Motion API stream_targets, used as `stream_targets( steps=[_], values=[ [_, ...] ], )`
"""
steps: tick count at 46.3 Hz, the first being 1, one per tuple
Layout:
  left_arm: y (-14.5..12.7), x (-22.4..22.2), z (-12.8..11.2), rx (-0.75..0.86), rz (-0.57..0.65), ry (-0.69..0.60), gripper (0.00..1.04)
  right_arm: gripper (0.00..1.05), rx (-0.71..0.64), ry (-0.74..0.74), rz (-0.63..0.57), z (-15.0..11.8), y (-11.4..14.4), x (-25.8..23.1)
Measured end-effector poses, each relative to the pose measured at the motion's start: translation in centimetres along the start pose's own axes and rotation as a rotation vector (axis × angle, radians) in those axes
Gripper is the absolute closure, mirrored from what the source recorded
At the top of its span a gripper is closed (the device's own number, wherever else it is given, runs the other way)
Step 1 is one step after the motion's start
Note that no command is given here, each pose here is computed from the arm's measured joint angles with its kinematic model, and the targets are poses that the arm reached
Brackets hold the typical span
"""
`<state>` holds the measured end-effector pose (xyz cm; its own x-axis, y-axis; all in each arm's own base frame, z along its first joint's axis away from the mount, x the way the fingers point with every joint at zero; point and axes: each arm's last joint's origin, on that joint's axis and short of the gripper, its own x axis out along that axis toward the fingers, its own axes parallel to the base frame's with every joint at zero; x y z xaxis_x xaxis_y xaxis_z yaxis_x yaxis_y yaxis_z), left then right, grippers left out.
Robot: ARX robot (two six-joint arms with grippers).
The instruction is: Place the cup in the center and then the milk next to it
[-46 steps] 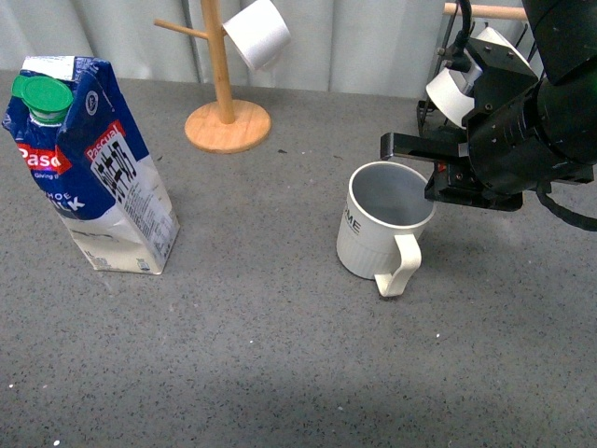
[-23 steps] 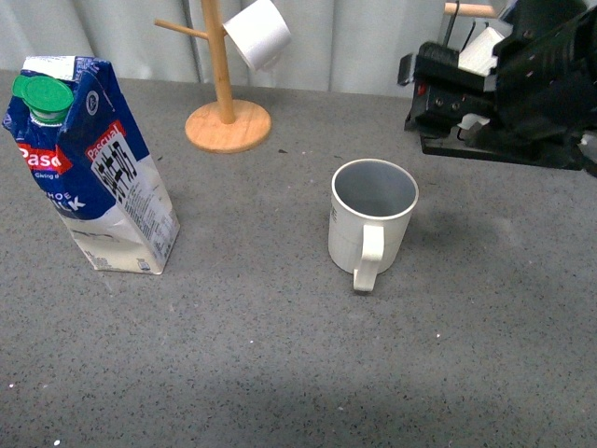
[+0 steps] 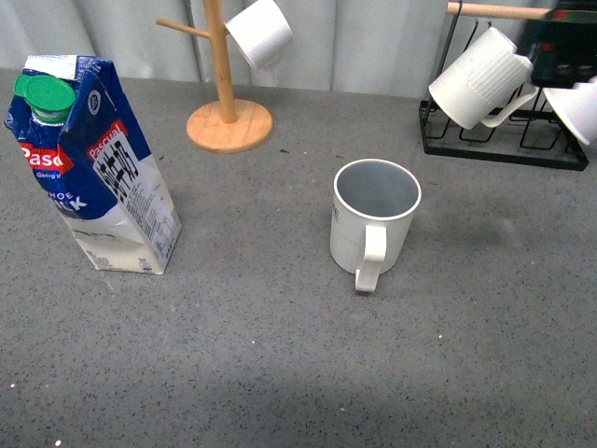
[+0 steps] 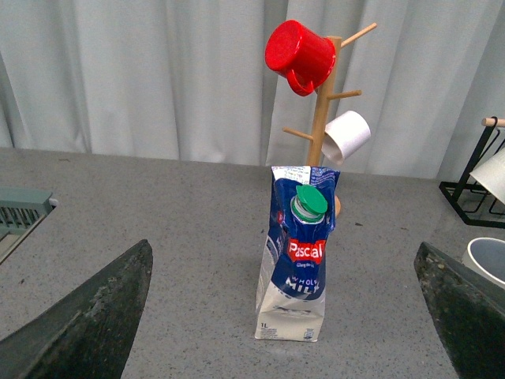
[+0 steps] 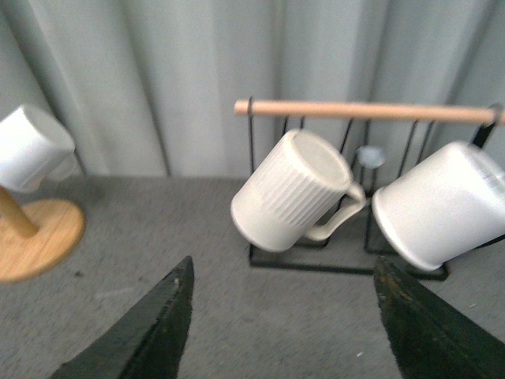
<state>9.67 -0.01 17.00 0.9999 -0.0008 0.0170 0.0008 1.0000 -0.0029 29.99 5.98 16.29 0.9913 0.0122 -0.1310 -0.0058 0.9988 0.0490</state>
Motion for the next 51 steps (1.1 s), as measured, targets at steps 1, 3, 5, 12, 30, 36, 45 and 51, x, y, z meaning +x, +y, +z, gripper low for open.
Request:
stream_targets(
  steps=[1,3,5,12,30,36,45,51],
  values=[
    [0.0,0.0,0.0,0.0,0.0,0.0,0.07,0.44,-0.003,-0.016,-0.001,0.0,-0.2,-0.3],
    [0.0,0.0,0.0,0.0,0.0,0.0,0.07,0.51,-0.013,-0.076,-0.004,0.3,-0.7,-1.4],
    [0.0,0.0,0.0,0.0,0.0,0.0,0.07,0.56,-0.019,-0.107,-0.006,0.6,-1.1,-2.2],
    [0.0,0.0,0.0,0.0,-0.001,0.001,0.07,0.87,-0.041,-0.128,-0.011,-0.5,-2.8,-5.5],
    [0.0,0.0,0.0,0.0,-0.001,0.001,0.07,1.04,-0.05,-0.111,-0.01,-1.5,-4.7,-11.0],
    [0.0,0.0,0.0,0.0,-0.001,0.001,0.07,1.04,-0.049,-0.113,-0.003,-1.6,-5.7,-12.5],
    [0.0,0.0,0.0,0.0,-0.001,0.001,0.07,1.04,-0.048,-0.115,-0.011,-1.7,-5.9,-14.4],
    [0.0,0.0,0.0,0.0,-0.001,0.001,0.07,1.04,-0.048,-0.117,-0.009,-1.8,-5.9,-15.4]
  ],
)
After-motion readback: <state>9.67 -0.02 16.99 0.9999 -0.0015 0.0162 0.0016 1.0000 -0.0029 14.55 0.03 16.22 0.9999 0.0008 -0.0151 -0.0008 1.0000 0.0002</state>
